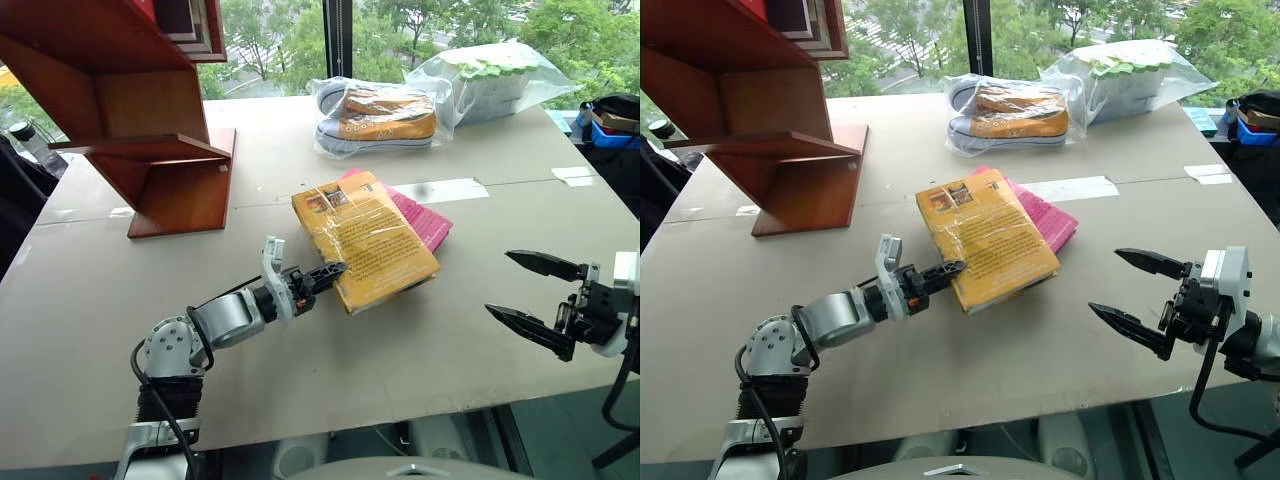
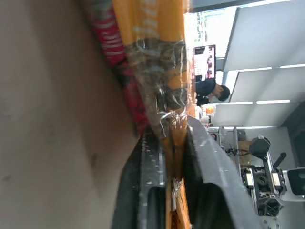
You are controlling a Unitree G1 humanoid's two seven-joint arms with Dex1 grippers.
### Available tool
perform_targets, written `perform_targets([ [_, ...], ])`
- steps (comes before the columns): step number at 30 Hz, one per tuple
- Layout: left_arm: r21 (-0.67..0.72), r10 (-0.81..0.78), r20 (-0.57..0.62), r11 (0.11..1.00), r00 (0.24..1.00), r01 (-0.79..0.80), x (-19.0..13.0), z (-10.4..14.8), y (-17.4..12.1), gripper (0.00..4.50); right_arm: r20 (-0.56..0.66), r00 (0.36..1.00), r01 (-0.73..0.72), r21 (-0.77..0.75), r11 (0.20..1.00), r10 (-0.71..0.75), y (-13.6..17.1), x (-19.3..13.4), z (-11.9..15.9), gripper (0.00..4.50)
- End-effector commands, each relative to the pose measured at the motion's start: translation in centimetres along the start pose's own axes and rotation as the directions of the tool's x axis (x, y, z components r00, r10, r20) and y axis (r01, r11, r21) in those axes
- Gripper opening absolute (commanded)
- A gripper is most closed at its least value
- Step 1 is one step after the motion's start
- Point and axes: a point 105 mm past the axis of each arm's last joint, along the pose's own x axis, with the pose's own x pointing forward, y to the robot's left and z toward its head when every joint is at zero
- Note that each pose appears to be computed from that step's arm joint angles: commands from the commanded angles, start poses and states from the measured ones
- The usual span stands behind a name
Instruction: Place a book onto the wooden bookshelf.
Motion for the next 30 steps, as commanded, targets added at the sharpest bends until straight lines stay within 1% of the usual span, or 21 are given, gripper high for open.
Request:
perform_targets([
  [1,0.415,-0.162,0.06,0.902,0.985,0.123,-0.9,3.1,-7.2,0.02,0.068,0.998,0.019,-0.001,1.0,-0.019,-0.8,0.6,1.8,4.5],
  [2,0.508,-0.173,0.058,0.853,0.983,0.12,-1.0,3.5,-8.3,0.02,0.084,0.996,0.019,0.008,1.0,-0.02,-0.9,0.8,2.1,4.5],
  [3,0.664,-0.179,0.076,0.743,0.981,0.084,-1.0,4.7,-10.0,0.02,0.108,0.994,0.016,0.018,1.0,-0.018,-1.1,1.3,2.5,4.5],
  [4,0.788,-0.185,0.091,0.614,0.979,0.043,-1.2,5.8,-11.5,0.02,0.127,0.992,0.012,0.024,1.0,-0.015,-1.2,1.9,2.9,4.5],
  [5,0.87,-0.187,0.096,0.493,0.978,0.009,-1.4,6.6,-12.6,0.02,0.138,0.99,0.009,0.027,1.0,-0.013,-1.4,2.3,3.2,4.5],
  [6,0.948,-0.172,0.106,0.316,0.979,-0.047,-1.6,7.5,-13.7,0.02,0.144,0.989,0.016,0.026,1.0,-0.02,-1.7,2.8,3.4,4.5],
  [7,0.985,-0.148,0.123,0.14,0.981,-0.102,-1.9,8.4,-14.3,0.02,0.146,0.989,0.027,0.026,0.999,-0.03,-2.0,3.2,3.5,4.5],
  [8,0.985,-0.134,0.155,-0.058,0.979,-0.164,-2.4,9.7,-15.3,0.02,0.158,0.987,0.033,0.029,0.999,-0.037,-2.4,3.8,3.8,4.5],
  [9,0.952,-0.134,0.184,-0.224,0.974,-0.21,-2.9,10.7,-16.3,0.02,0.176,0.983,0.036,0.032,0.999,-0.041,-2.7,4.2,4.2,4.5],
  [10,0.899,-0.147,0.225,-0.351,0.963,-0.263,-3.5,11.9,-17.4,0.02,0.198,0.979,0.039,0.035,0.999,-0.045,-3.1,4.7,4.7,4.5],
  [12,0.761,-0.151,0.302,-0.557,0.941,-0.334,-4.8,13.7,-18.9,0.02,0.235,0.971,0.033,0.038,0.999,-0.041,-3.6,5.6,5.8,4.5],
  [14,0.553,-0.07,0.392,-0.779,0.917,-0.296,-6.0,15.3,-18.8,0.02,0.26,0.965,0.013,0.033,0.999,-0.021,-3.8,6.5,6.6,4.5],
  [15,0.456,-0.05,0.437,-0.848,0.898,-0.269,-6.8,16.0,-19.0,0.02,0.271,0.963,-0.002,0.03,1.0,-0.006,-3.8,6.8,7.0,4.5],
  [16,0.367,-0.045,0.486,-0.896,0.873,-0.251,-7.7,16.7,-19.2,0.02,0.28,0.96,-0.019,0.027,0.999,0.011,-3.7,7.1,7.3,4.5],
  [17,0.305,-0.045,0.535,-0.921,0.844,-0.243,-8.6,17.5,-19.5,0.02,0.287,0.957,-0.039,0.029,0.999,0.029,-3.6,7.3,7.6,4.5],
  [18,0.216,-0.032,0.593,-0.956,0.805,-0.197,-10.0,18.3,-19.2,0.02,0.291,0.955,-0.064,0.027,0.998,0.053,-3.4,7.7,7.9,4.5],
  [19,0.158,-0.022,0.625,-0.975,0.781,-0.154,-10.8,18.7,-19.0,0.02,0.292,0.954,-0.08,0.026,0.996,0.069,-3.2,7.9,8.0,4.5],
  [21,0.123,0.021,0.693,-0.988,0.721,-0.09,-12.4,19.5,-17.6,0.02,0.292,0.95,-0.114,0.007,0.994,0.107,-3.0,8.4,8.2,4.5],
  [26,0.075,-0.011,0.798,-0.99,0.602,-0.117,-15.3,20.4,-17.6,0.02,0.353,0.92,-0.185,0.001,0.983,0.173,-2.5,9.4,10.1,4.5],
  [30,0.075,-0.002,0.825,-0.991,0.566,-0.113,-16.5,20.6,-17.0,0.02,0.393,0.896,-0.231,0.013,0.973,0.207,-1.9,9.7,11.2,4.5],
])
